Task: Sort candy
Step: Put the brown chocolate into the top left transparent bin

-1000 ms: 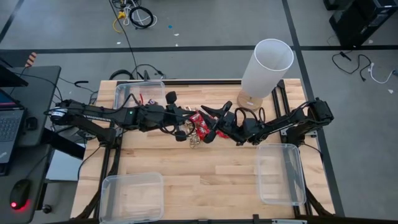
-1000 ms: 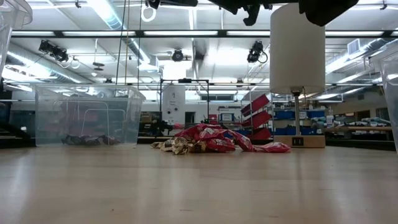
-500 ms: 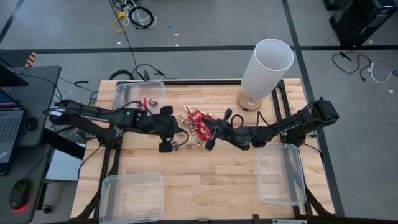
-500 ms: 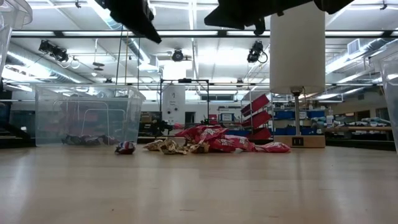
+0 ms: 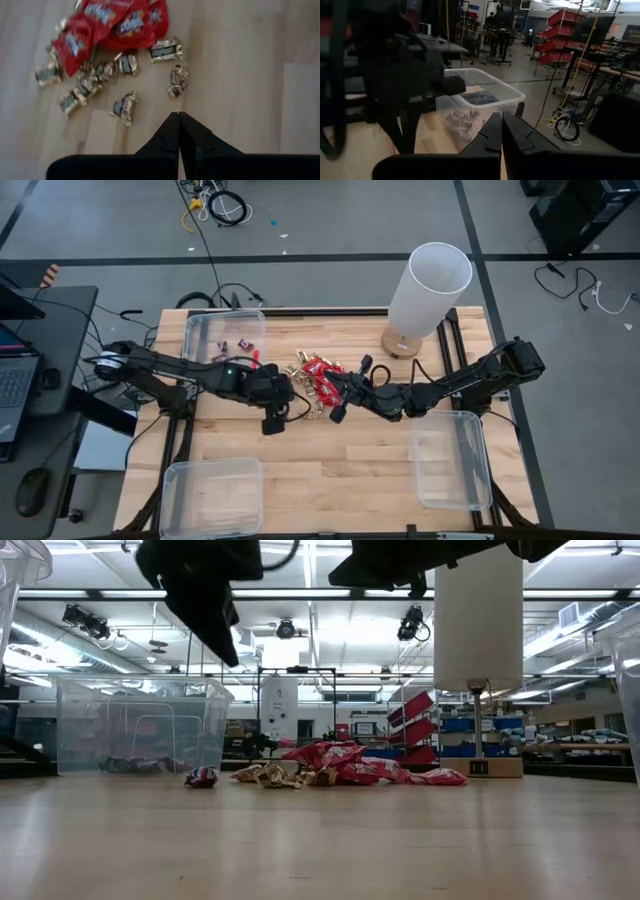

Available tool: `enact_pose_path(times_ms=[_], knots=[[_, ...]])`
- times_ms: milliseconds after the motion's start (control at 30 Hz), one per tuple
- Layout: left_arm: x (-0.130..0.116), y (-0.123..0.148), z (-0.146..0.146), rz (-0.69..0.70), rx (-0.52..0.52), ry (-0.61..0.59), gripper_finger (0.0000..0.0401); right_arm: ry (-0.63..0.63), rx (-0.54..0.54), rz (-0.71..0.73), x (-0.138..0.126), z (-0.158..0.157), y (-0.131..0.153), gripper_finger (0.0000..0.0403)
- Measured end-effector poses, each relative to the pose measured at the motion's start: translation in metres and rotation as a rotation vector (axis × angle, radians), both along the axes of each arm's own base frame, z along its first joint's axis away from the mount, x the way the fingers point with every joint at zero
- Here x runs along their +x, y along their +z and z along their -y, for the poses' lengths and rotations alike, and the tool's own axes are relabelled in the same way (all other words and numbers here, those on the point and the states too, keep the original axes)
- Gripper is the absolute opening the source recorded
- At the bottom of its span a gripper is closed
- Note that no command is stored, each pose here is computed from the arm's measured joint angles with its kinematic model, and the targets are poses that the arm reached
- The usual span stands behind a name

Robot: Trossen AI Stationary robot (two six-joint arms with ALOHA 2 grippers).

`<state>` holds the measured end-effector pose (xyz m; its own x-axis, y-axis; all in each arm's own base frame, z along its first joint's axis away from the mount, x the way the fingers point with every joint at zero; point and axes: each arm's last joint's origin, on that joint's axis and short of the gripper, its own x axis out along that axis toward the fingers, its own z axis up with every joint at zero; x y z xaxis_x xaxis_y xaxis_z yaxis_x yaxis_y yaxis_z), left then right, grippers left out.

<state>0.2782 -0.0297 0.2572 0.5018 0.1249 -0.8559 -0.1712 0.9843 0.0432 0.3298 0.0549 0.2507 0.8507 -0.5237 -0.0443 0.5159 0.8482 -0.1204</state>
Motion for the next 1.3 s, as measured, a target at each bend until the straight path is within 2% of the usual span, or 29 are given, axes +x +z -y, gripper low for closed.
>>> enact_pose_path(times_ms=[200,433,800,1033,1300], knots=[[0.013,-0.027,0.002,-0.090,-0.043,0.109,0.0008,0.000,-0.003,-0.005,0.000,0.000,0.000,0.0000],[0.021,-0.056,0.003,-0.222,-0.070,0.168,0.0008,0.000,-0.005,-0.011,0.000,0.000,-0.001,0.0000],[0.019,-0.060,0.005,-0.263,-0.057,0.156,0.0014,0.005,-0.006,-0.014,0.000,-0.001,-0.001,0.0000],[0.013,-0.079,0.007,-0.286,-0.048,0.143,0.0084,0.012,-0.008,-0.024,-0.001,-0.004,-0.002,0.0000],[0.015,-0.081,0.006,-0.240,0.006,0.112,0.0175,0.014,-0.009,-0.030,-0.001,-0.004,-0.002,0.0000]])
